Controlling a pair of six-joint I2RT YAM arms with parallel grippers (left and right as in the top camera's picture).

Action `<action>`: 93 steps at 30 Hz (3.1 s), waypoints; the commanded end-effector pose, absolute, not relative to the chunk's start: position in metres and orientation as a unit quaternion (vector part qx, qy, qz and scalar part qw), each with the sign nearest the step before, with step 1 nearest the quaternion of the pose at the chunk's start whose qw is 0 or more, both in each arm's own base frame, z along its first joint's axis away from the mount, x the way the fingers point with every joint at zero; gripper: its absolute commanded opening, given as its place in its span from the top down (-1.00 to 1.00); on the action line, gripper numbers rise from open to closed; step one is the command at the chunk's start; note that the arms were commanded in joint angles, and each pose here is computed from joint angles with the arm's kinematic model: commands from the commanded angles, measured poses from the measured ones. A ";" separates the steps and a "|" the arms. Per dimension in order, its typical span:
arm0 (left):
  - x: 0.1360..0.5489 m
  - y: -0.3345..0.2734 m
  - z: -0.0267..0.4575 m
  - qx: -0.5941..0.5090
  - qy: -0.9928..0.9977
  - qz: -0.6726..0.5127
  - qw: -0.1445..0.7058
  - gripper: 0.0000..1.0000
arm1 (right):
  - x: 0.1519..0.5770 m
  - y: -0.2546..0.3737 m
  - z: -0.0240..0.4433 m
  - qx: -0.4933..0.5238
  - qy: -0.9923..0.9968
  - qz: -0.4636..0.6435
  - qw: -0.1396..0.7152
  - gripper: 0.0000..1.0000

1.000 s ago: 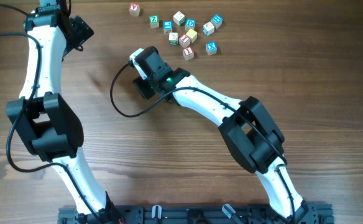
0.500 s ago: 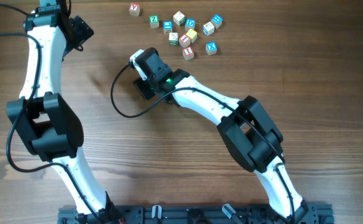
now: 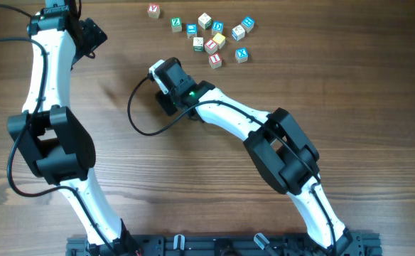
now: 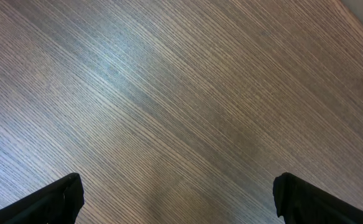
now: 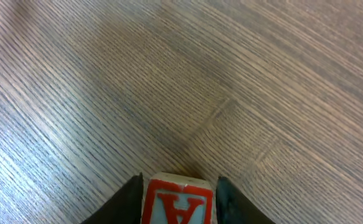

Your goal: Form a circle

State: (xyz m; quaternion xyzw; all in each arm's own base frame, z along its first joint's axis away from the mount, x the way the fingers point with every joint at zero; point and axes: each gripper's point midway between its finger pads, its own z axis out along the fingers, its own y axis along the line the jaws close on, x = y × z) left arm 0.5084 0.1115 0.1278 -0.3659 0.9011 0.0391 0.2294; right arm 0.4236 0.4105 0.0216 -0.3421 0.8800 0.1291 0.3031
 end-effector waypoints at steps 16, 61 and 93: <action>0.510 0.114 0.133 -0.365 0.899 0.044 0.236 -1.00 | 0.416 0.397 0.054 -0.344 0.882 0.119 0.300 0.38; 0.510 0.114 0.133 -0.365 0.899 0.044 0.236 -1.00 | 0.393 0.358 0.028 -0.410 0.885 0.063 0.213 0.00; 0.510 0.114 0.133 -0.365 0.899 0.044 0.236 -1.00 | 0.398 0.308 0.053 -0.150 0.973 0.074 0.160 0.91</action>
